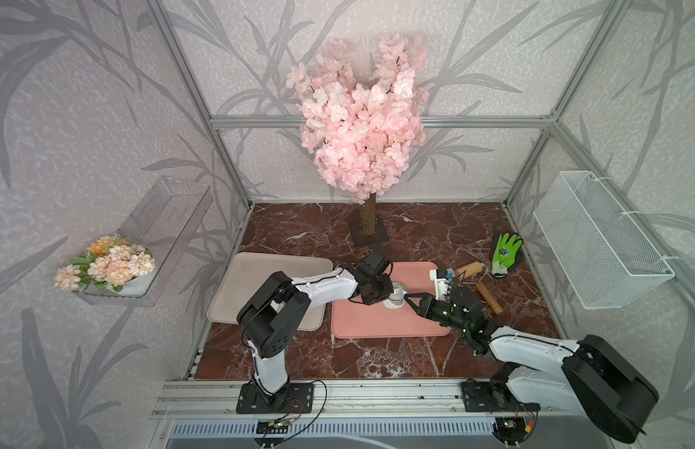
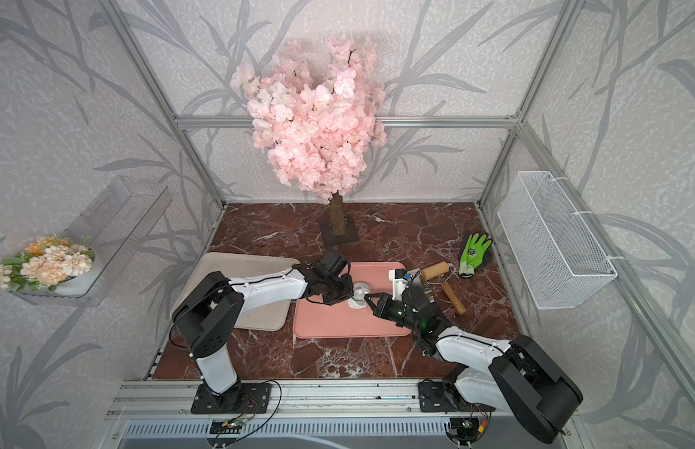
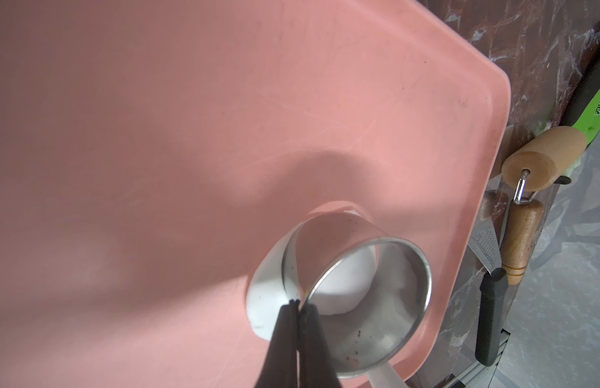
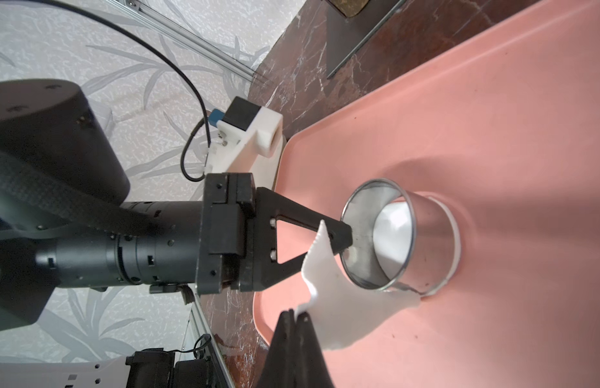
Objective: Roll out the dumpling wrappers from the dough
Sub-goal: Remove the dumpling wrapper from the work surface.
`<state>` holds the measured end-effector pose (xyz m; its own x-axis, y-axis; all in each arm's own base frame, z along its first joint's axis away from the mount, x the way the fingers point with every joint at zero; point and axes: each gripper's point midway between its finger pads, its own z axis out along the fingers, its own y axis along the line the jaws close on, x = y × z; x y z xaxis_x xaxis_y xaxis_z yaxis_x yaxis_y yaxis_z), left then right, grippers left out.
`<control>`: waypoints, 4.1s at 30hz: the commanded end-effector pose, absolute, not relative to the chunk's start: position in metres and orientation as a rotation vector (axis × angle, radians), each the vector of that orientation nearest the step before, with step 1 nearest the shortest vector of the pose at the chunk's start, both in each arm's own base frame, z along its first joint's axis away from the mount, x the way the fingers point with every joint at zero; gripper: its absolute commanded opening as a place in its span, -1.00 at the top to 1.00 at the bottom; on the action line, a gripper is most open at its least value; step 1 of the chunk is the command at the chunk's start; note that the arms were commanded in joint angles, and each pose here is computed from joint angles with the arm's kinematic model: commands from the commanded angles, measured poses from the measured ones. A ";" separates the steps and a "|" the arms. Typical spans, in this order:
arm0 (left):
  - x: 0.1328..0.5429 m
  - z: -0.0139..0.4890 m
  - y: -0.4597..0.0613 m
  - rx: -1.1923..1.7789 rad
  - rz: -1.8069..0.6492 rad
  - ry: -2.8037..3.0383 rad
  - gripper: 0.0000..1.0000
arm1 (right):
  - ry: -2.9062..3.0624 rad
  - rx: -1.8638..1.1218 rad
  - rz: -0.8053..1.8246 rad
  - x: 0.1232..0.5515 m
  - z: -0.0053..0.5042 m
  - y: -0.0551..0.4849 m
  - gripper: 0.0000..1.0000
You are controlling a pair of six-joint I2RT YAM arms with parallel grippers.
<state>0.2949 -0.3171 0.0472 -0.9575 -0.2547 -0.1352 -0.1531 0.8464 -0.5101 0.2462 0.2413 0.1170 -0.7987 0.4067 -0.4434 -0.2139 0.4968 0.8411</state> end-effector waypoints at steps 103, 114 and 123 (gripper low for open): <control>0.249 0.087 -0.374 0.357 -0.739 2.127 0.65 | 2.134 0.193 1.357 0.249 0.135 0.254 0.97; 0.252 0.082 -0.367 0.343 -0.688 2.136 1.00 | 2.117 0.211 1.335 0.251 0.138 0.249 0.67; 0.248 0.080 -0.360 0.331 -0.691 2.141 1.00 | 2.072 0.255 1.248 0.255 0.156 0.226 0.03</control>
